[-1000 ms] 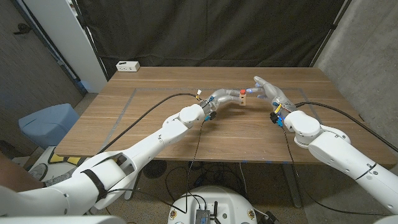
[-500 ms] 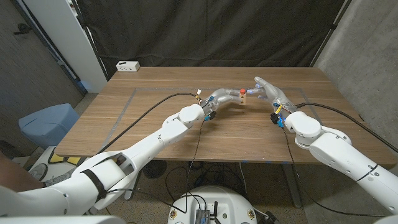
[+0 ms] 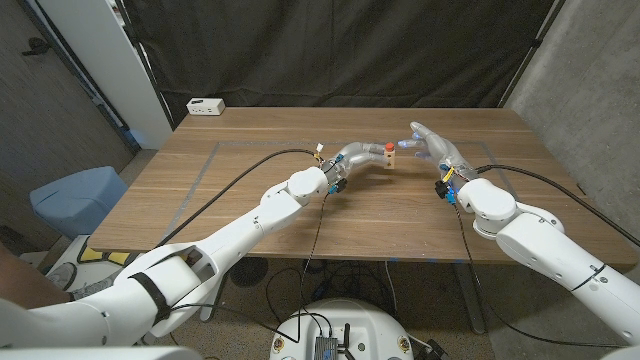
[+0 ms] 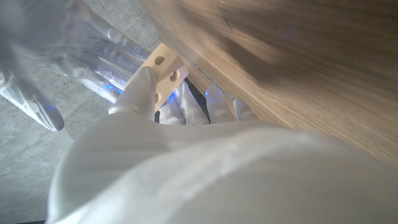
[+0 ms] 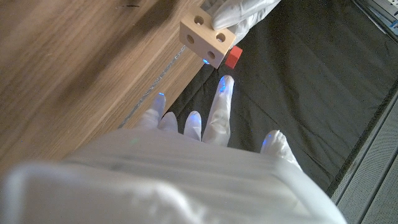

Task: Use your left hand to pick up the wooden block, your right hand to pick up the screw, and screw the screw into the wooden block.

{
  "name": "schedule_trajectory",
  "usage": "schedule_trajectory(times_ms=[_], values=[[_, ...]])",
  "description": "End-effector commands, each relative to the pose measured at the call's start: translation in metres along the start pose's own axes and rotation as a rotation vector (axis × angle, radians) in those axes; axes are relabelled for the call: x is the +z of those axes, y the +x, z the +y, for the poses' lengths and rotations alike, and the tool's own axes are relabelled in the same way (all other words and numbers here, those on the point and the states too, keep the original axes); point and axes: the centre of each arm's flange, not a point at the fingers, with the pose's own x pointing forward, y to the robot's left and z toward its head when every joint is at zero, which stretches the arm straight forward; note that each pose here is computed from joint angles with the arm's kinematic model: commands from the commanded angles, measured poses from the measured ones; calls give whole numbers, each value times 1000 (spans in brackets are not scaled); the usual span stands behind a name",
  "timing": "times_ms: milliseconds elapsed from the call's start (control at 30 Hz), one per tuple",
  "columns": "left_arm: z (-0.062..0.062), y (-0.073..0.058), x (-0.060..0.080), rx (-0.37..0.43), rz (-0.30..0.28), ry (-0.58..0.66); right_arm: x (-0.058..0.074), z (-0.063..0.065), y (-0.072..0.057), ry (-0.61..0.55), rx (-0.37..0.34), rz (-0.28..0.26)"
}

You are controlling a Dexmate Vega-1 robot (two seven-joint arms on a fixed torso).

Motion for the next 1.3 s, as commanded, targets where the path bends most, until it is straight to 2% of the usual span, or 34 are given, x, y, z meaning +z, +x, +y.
schedule_trajectory(times_ms=[33, 1000, 1300], values=[[0, 1, 0, -5, -2, 4, 0, 0, 7, 0, 13, -11], [0, 5, 3, -13, -8, 11, -3, 0, 24, 20, 99, -20], [0, 6, 3, -13, -8, 15, -4, 2, 27, 24, 106, -20]])
